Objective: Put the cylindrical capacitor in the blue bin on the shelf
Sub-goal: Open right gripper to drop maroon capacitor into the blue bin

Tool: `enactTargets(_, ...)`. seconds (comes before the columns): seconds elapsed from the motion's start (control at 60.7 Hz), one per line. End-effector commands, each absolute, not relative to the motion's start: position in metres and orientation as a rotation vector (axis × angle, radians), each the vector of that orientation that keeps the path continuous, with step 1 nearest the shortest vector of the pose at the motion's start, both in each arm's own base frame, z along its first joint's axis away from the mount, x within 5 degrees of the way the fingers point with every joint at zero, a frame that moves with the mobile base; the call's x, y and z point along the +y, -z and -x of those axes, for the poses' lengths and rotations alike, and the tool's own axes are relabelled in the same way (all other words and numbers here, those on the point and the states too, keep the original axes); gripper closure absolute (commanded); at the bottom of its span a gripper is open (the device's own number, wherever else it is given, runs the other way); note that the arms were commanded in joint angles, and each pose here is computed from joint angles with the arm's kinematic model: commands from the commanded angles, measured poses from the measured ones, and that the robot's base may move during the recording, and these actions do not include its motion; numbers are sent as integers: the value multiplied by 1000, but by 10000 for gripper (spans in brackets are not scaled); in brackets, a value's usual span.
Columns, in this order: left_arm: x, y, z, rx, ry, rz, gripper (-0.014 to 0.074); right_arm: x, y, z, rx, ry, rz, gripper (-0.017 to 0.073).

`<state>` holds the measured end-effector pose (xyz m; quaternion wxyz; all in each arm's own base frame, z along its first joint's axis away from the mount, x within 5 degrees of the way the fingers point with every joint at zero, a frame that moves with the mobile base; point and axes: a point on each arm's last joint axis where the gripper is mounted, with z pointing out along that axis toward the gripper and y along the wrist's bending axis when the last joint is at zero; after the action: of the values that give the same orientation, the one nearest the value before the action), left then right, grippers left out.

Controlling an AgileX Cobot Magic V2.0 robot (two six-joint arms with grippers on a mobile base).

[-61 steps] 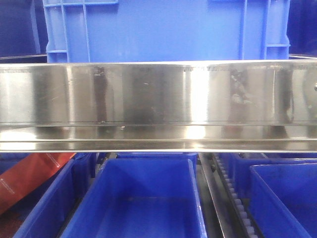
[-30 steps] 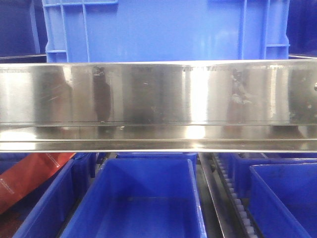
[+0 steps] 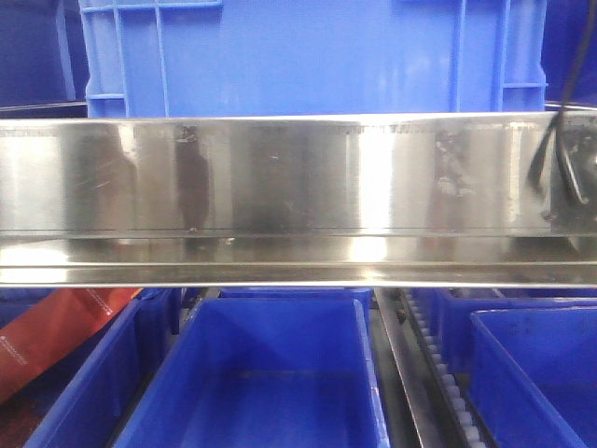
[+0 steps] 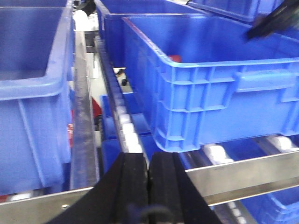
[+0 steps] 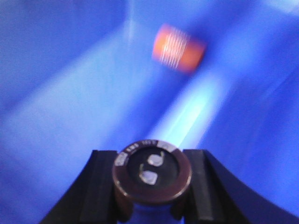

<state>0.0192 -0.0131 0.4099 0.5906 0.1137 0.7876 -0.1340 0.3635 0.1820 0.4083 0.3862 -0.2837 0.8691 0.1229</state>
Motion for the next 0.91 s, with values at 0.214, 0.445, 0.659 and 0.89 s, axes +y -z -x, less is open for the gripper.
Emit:
enactTargets(0.214, -15, -411, -18, 1818, 354, -251, 687, 185, -405, -371, 2196, -310, 719, 634)
enactTargets(0.445, -15, -411, -18, 1818, 354, -251, 687, 185, -405, -371, 2201, -316, 708, -8)
enactTargets(0.659, -15, -411, -18, 1818, 354, -251, 687, 181, -418, -362, 2171, -320, 702, 71)
enactTargets(0.89, -15, -411, -18, 1818, 354, -251, 687, 160, -467, -327, 2056, -322, 666, 399)
